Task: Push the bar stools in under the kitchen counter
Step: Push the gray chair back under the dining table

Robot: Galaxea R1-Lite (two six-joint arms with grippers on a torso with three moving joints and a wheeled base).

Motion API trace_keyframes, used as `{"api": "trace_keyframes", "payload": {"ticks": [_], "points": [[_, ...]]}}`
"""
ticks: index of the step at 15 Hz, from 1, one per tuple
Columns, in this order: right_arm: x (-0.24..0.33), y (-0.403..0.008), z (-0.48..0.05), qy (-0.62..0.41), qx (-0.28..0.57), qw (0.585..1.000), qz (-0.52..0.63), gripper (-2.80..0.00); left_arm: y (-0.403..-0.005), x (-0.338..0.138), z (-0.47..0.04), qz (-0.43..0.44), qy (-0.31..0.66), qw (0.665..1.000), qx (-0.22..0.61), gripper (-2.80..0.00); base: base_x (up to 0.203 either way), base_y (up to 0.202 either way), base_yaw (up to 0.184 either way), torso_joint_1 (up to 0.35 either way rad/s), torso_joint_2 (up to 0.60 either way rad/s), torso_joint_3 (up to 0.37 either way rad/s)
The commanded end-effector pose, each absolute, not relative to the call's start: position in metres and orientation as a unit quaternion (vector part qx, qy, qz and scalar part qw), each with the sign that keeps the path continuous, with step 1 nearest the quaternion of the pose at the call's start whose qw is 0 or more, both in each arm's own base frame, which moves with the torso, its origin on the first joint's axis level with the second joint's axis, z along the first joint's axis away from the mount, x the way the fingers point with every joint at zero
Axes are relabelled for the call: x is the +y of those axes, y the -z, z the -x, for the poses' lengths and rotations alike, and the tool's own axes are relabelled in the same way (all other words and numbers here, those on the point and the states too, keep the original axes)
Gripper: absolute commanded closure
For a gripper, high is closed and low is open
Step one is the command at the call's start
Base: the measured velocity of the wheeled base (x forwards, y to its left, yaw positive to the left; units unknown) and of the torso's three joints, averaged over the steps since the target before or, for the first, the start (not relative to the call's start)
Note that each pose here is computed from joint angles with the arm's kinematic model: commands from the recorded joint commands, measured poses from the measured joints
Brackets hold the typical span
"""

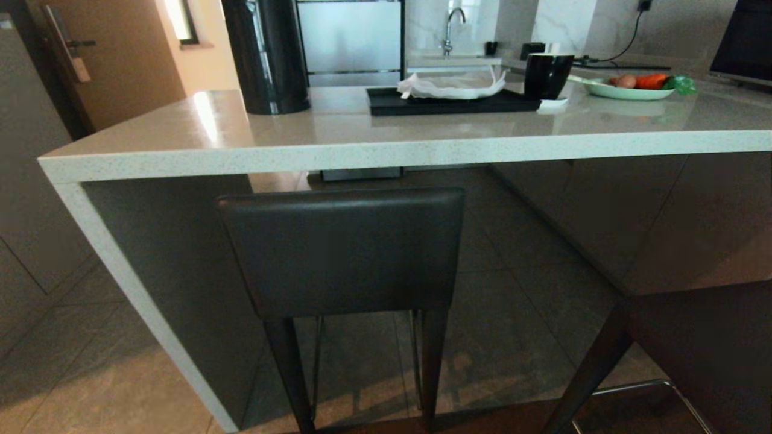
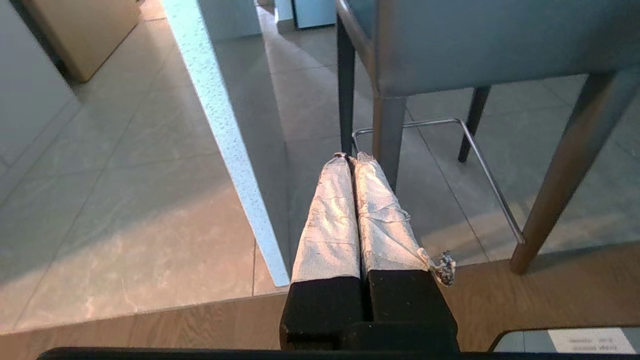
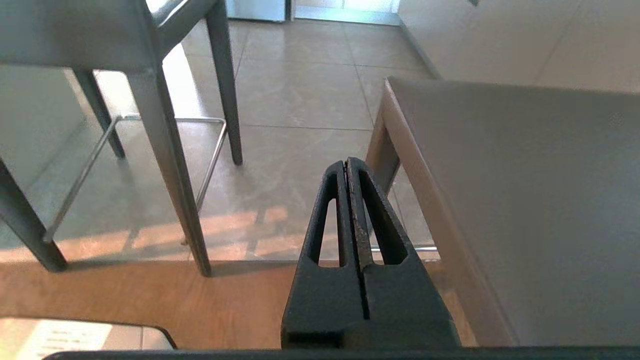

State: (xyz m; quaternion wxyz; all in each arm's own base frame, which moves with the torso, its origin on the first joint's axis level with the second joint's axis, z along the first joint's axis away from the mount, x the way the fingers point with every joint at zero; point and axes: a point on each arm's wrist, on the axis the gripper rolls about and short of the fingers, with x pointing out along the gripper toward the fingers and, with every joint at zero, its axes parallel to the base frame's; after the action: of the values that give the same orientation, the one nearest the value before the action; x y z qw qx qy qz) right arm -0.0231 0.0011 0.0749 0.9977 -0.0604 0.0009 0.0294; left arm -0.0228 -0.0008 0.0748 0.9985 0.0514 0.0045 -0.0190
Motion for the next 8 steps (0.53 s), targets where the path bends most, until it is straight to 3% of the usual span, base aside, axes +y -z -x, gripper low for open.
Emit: {"api": "trace_keyframes", "payload": {"ticks": [1,8], "points": [[0.0011,-0.0745,0.0228,-0.029,0.003,0.998,0.060,0.00,-0.0749,-0.0008,0.0225,-0.048,0.020,0.999,0.007,0.00,0.000,0.000,0.000,0.000,0.00,0.000],[0.0011,-0.0747,0.0228,-0.029,0.002,0.998,0.060,0.00,-0.0748,-0.0003,0.0225,-0.018,0.008,1.000,0.006,0.00,-0.013,0.000,0.000,0.001,0.00,0.000]]}}
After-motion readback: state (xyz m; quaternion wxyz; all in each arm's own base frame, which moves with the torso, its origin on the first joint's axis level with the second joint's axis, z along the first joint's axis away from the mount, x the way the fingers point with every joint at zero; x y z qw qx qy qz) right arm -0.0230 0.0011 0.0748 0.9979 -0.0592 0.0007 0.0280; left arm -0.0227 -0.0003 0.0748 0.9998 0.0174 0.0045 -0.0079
